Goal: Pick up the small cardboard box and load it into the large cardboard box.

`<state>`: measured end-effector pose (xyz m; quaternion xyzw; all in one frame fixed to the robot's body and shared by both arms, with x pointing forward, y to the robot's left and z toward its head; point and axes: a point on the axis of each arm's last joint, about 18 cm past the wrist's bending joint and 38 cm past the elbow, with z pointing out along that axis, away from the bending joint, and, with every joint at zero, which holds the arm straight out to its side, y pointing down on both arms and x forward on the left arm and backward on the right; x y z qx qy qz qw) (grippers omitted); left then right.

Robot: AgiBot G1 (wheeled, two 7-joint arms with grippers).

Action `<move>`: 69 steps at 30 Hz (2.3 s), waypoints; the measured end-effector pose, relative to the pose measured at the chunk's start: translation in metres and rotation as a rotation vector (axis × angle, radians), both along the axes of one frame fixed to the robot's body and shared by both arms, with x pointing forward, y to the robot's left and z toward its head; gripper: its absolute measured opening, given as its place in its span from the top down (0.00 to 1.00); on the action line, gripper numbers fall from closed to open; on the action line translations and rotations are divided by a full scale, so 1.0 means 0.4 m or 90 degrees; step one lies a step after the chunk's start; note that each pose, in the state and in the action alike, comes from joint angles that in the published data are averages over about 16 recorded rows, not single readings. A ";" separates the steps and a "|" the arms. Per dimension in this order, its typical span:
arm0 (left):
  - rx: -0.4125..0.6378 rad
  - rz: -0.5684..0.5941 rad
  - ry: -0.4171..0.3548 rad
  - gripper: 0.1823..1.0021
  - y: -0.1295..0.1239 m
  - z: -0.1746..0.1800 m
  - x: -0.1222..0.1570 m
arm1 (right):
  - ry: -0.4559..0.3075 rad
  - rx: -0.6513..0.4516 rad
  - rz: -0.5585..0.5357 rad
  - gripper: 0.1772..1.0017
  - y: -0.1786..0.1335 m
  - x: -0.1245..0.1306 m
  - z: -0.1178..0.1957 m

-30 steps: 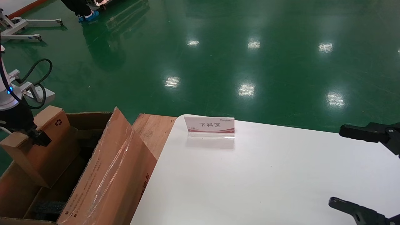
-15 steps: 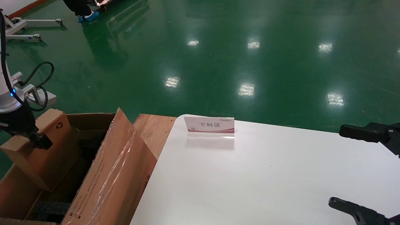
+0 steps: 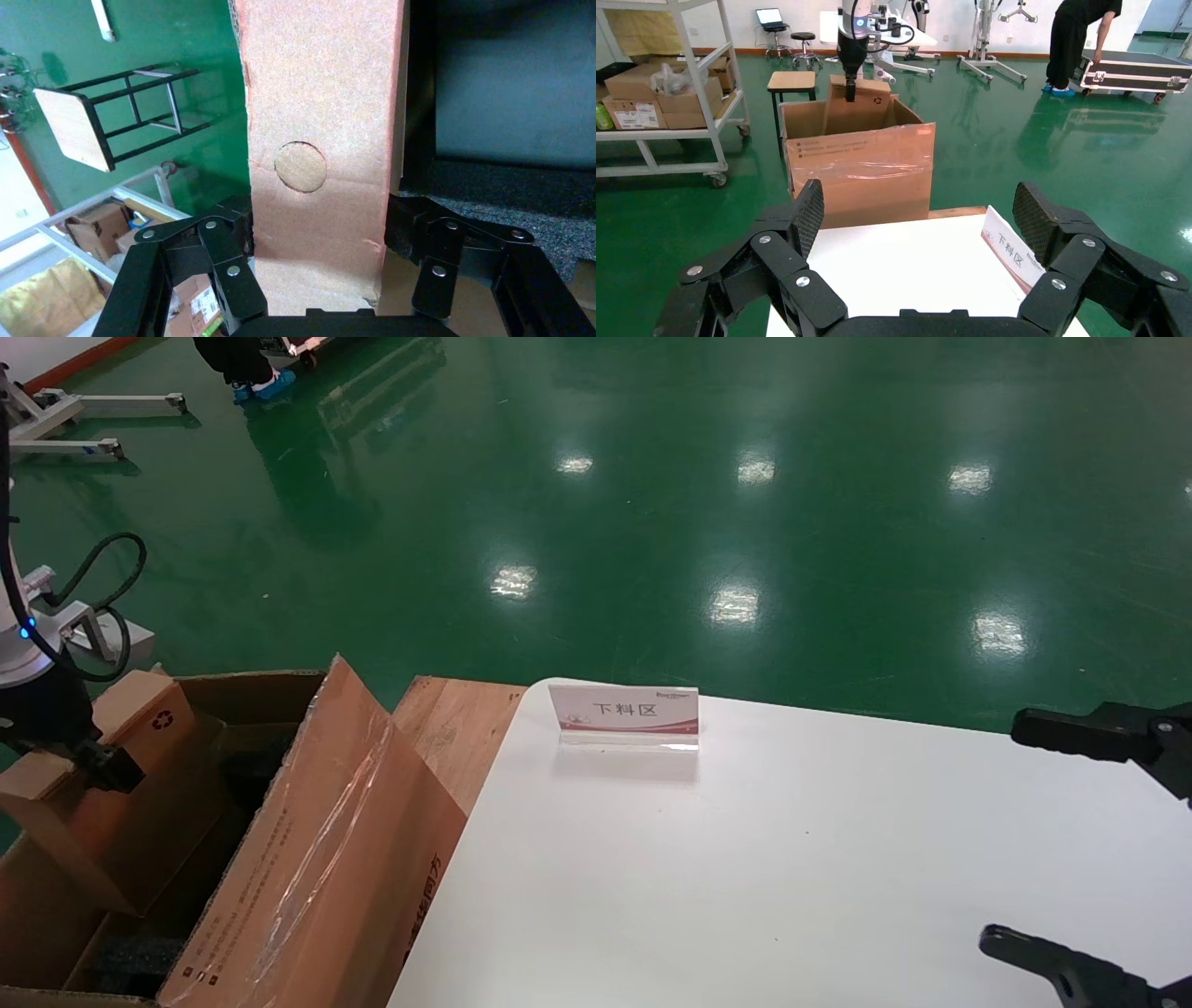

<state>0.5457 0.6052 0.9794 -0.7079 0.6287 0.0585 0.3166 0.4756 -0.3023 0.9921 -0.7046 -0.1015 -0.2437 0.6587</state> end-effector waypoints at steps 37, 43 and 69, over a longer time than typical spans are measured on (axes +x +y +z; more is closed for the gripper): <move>-0.002 -0.004 -0.008 0.35 0.001 0.003 0.002 | 0.000 0.000 0.000 0.00 0.000 0.000 0.000; 0.000 -0.037 -0.022 0.20 -0.010 0.024 0.014 | 0.000 0.000 0.000 0.00 0.000 0.000 0.000; 0.020 -0.390 -0.170 0.00 -0.241 0.202 0.052 | 0.000 0.000 -0.001 0.00 -0.001 0.001 0.000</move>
